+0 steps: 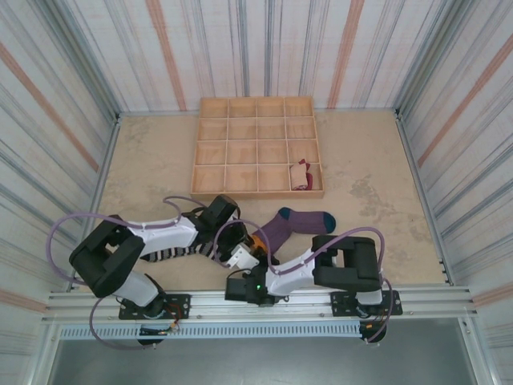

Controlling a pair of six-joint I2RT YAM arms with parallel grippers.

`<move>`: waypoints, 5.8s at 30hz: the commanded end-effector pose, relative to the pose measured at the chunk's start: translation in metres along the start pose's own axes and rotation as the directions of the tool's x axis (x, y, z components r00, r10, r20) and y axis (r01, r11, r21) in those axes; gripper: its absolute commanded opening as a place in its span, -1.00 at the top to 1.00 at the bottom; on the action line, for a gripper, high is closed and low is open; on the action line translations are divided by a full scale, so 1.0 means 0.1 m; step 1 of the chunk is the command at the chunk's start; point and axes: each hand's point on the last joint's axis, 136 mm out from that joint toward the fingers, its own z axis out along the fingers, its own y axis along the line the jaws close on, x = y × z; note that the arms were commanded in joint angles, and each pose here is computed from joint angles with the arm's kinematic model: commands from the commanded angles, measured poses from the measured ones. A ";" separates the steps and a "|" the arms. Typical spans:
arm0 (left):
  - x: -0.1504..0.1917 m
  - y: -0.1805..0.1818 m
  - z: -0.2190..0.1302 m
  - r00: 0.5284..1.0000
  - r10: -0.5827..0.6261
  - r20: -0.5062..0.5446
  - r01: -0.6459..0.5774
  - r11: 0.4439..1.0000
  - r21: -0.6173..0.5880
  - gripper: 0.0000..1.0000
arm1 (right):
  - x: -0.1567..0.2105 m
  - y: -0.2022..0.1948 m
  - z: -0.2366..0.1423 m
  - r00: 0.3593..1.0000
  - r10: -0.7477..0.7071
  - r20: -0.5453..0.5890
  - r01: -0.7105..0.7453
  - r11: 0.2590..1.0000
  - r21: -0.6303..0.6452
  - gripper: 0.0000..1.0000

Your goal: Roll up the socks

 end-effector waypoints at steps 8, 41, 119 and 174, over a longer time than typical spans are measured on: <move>-0.03 0.00 -0.20 1.000 0.004 0.027 -0.005 1.000 0.012 -0.11 | 0.37 0.08 0.01 0.969 0.186 -0.160 -0.236 0.889 -0.392 1.00; -0.08 -0.40 -0.06 0.985 0.156 0.079 -0.159 0.987 0.030 0.12 | 0.44 -0.35 0.19 0.465 0.561 -0.685 -0.853 0.076 -0.516 1.00; -0.02 -0.03 0.06 0.992 0.117 -0.038 -0.122 0.982 -0.141 0.92 | 0.35 0.04 0.09 0.990 -0.099 -0.103 0.085 0.987 -0.138 0.37; 0.02 -0.19 -0.40 0.980 0.125 0.156 -0.136 0.989 0.062 -0.10 | 0.22 -0.09 -0.02 0.727 0.417 -0.545 -0.680 0.328 -0.656 1.00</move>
